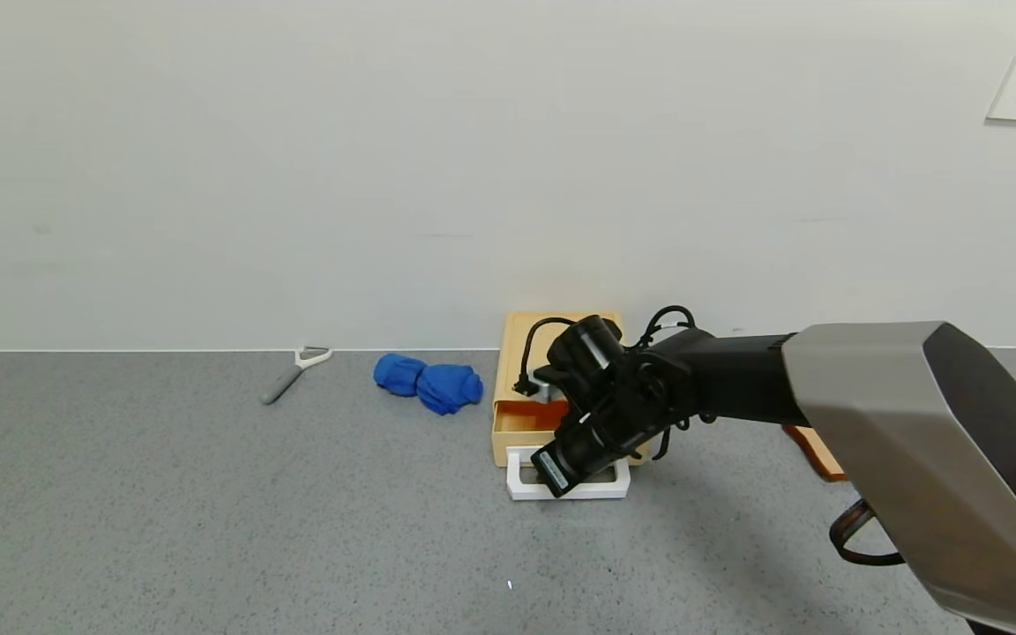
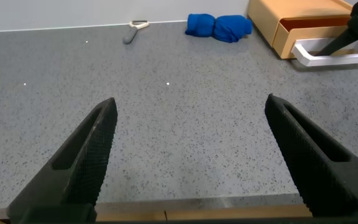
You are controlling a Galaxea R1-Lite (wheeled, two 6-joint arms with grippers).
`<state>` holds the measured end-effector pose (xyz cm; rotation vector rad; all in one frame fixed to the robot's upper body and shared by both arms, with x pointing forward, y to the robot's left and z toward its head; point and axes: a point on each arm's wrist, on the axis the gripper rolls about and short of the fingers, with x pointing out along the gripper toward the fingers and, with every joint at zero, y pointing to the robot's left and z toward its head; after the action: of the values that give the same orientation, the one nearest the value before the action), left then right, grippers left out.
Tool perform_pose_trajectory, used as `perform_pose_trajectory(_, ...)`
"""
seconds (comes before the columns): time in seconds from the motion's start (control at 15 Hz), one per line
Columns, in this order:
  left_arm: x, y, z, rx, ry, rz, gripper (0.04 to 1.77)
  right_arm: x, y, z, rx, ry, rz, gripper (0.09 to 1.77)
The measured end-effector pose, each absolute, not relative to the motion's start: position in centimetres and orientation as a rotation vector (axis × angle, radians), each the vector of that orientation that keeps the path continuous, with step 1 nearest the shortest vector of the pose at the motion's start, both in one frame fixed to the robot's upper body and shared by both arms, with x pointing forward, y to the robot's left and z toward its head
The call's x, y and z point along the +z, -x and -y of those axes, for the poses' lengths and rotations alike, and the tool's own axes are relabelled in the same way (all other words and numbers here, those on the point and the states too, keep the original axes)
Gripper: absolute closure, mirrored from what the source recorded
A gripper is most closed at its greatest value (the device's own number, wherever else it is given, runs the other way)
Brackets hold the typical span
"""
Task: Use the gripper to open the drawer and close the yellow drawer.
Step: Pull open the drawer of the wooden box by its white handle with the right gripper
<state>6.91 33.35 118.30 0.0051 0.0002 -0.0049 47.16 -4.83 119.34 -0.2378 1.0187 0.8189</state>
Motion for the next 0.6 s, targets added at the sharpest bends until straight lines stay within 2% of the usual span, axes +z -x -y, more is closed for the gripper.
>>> perform_pose_trajectory(0.6, 118.3, -6.9, -33.4, -0.005, -0.005, 0.000, 0.09, 119.2, -44.8, 3.3, 0.713, 0.247, -1.116, 1.74)
